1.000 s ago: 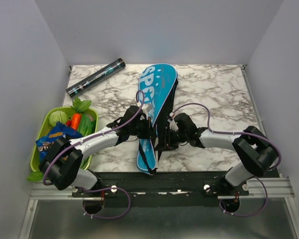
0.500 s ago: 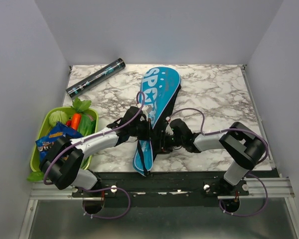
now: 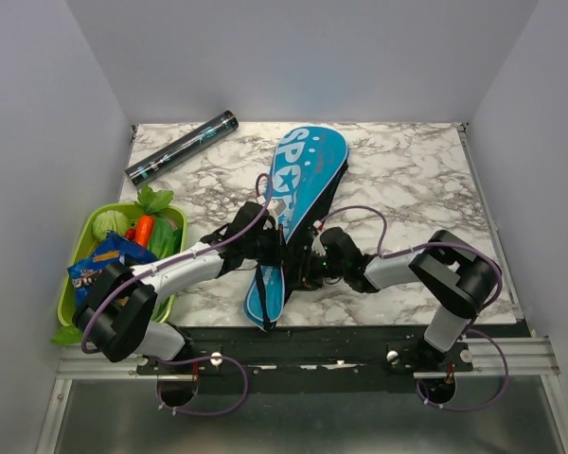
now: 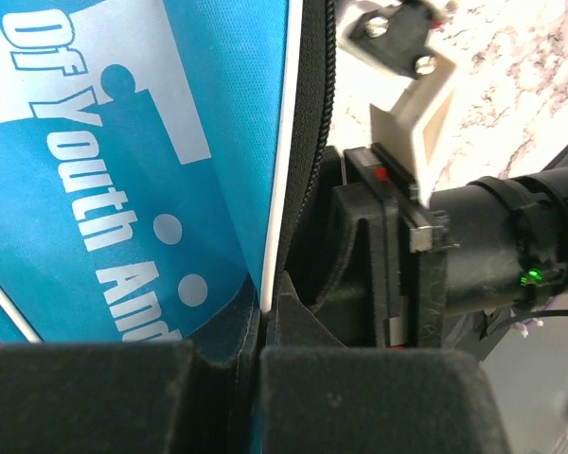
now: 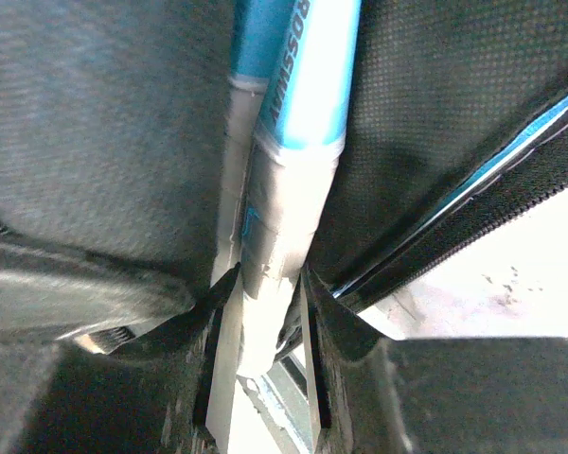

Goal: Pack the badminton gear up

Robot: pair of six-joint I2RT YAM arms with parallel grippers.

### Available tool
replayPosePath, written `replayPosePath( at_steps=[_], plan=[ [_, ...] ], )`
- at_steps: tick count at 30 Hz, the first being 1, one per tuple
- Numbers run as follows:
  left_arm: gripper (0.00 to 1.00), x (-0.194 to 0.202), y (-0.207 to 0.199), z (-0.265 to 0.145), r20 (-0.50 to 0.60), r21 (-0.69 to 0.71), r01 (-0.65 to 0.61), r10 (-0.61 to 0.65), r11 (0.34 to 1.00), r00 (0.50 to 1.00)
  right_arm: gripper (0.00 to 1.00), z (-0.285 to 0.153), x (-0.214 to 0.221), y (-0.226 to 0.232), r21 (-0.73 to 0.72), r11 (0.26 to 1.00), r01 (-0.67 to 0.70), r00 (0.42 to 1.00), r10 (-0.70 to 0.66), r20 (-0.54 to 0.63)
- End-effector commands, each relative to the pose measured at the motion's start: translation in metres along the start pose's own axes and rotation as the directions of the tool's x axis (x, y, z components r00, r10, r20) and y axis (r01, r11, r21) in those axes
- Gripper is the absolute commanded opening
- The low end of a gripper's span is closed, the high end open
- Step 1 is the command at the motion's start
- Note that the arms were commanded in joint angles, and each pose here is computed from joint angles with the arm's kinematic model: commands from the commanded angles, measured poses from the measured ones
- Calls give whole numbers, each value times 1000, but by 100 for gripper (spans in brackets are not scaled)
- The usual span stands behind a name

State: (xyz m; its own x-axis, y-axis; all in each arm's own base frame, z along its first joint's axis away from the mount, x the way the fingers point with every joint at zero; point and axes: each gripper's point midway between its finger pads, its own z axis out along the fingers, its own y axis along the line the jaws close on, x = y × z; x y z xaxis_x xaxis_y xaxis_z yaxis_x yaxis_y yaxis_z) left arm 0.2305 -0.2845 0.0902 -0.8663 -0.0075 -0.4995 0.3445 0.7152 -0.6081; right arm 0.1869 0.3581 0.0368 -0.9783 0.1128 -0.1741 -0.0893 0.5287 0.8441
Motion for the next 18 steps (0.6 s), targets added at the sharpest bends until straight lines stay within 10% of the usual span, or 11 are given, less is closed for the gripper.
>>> replayPosePath(
  at_steps=[1,6,18],
  plan=[
    [0,-4,-9,-11,1,-28,-59,60,998,998,38,-5,-29,23,-20,996,87,987,-83,141],
    [3,-10,18,-28,-24,-227,-97,94,969,995,38,-8,-23,10,15,997,77,988,-78,130],
    [47,-54,65,-91,80,-618,-103,193,779,978,38,2,-18,-12,77,995,62,993,-70,100]
  ],
)
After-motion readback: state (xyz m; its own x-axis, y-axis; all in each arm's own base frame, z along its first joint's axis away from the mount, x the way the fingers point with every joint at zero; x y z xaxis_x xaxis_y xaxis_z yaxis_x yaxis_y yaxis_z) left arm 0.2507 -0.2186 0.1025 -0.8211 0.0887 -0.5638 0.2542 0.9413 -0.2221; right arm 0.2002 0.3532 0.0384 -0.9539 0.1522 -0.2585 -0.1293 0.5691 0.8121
